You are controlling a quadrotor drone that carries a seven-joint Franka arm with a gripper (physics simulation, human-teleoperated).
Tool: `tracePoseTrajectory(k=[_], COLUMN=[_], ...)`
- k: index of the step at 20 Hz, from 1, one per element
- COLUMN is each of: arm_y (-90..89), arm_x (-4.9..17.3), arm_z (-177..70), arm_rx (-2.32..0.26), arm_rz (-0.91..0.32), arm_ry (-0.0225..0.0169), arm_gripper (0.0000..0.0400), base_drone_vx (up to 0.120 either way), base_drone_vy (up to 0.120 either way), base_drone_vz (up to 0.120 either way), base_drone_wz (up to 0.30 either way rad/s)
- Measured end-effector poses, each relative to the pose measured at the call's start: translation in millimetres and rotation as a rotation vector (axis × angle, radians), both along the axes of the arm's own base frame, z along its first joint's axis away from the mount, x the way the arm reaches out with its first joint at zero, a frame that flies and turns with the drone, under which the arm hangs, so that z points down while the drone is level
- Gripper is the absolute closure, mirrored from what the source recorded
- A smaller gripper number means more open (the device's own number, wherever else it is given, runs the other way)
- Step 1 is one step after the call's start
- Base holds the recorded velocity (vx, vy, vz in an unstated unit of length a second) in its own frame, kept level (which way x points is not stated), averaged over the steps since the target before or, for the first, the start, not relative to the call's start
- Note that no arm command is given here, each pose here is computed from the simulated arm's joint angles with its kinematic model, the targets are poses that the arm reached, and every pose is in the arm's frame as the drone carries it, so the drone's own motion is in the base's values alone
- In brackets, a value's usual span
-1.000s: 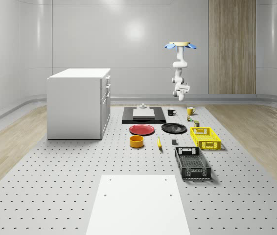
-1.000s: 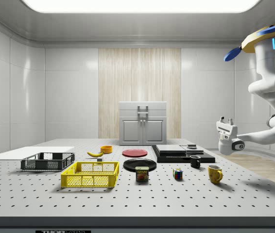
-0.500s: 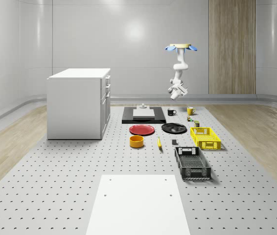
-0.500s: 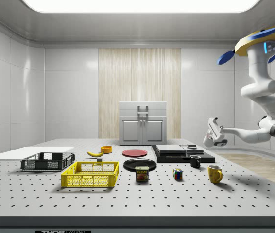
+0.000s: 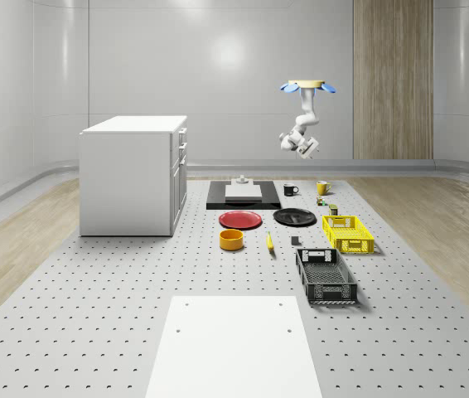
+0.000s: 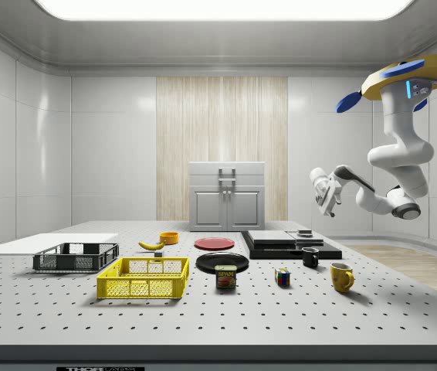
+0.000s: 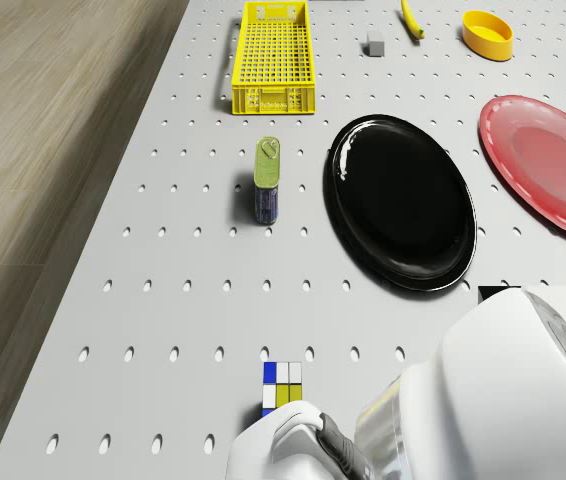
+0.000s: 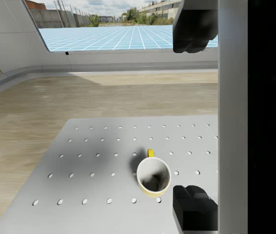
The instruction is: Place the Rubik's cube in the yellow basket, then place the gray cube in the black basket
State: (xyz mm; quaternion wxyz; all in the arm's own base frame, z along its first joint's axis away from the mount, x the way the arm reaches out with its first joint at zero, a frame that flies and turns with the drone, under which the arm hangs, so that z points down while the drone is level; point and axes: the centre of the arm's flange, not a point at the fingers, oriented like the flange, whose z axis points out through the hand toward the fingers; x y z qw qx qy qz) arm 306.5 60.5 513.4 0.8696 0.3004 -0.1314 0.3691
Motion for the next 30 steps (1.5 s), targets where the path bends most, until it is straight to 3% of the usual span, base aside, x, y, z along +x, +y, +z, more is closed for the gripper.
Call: tracePoseTrajectory(k=[5, 10, 18, 30], arm_y=[-33.7, -49.6, -58.1, -60.5], arm_x=[0.4, 0.4, 0.3, 0.3], arm_z=[-17.8, -21.5, -22.4, -22.6], arm_rx=[-0.388, -0.553, -0.64, -0.664], arm_rz=[-0.012, -0.017, -0.018, -0.018], arm_ry=[0.0041, 0.008, 0.0108, 0.0117], arm_gripper=[0.0, 0.0, 0.0, 0.0], base_drone_vx=[0.12, 0.12, 0.12, 0.12], base_drone_vy=[0.0, 0.0, 0.0, 0.0], base_drone_vz=[-0.12, -0.12, -0.12, -0.12], base_drone_wz=[0.0, 0.0, 0.0, 0.0])
